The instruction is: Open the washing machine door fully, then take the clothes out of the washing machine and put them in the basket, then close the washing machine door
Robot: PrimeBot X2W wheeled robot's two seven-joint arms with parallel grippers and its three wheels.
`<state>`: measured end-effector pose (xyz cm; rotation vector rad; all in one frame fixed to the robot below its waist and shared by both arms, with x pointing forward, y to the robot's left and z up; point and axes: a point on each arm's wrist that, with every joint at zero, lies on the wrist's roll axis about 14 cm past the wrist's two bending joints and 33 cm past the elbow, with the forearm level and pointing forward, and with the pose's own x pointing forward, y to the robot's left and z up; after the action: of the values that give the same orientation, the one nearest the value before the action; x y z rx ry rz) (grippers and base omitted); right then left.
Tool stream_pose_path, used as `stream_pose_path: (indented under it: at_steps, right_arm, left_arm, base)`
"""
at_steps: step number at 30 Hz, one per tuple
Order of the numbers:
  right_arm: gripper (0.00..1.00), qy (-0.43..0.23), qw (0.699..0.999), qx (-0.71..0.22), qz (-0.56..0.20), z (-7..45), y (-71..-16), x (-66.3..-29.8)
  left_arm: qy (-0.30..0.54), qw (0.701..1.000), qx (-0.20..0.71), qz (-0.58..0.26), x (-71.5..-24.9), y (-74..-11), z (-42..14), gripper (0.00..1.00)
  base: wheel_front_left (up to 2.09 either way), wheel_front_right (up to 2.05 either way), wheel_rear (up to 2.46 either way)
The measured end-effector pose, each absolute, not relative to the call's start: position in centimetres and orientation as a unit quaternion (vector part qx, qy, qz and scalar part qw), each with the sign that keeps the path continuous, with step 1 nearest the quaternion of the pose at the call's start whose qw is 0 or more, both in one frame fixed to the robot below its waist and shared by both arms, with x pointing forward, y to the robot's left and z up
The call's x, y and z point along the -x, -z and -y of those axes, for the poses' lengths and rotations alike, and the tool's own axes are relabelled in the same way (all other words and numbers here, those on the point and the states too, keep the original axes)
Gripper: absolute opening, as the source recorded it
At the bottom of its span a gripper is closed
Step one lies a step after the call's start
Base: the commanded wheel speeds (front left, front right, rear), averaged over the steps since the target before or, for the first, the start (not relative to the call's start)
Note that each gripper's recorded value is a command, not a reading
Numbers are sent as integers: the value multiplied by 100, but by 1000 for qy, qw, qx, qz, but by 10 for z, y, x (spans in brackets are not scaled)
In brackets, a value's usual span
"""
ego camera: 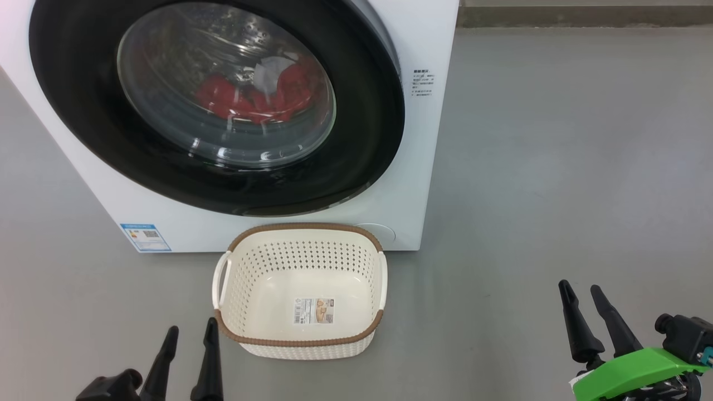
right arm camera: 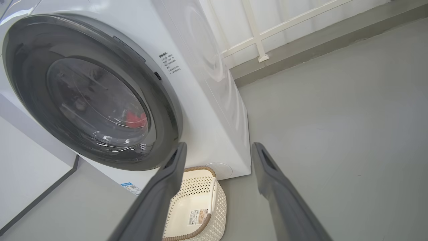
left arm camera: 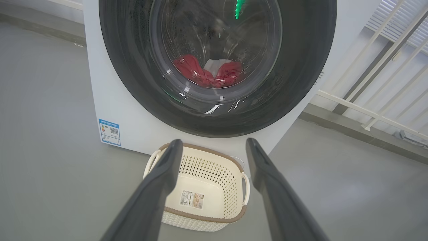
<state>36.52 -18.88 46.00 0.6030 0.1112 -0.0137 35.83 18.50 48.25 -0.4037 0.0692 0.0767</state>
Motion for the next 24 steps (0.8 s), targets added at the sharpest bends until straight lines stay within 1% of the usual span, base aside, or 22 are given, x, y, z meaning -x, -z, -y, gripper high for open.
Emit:
stream_pose_path:
  at_steps: [17,24]
  right_arm:
    - [100,2,976,-214,-37,194,-465,-363]
    - [100,9,982,-183,-36,201,-461,-356]
  left_arm:
    - [-19,995,96,-6,-357,-492,-179,100]
    - [-13,998,59,9,-356,-497,-178,100]
  base:
    - [0,0,0]
    - [0,0,0]
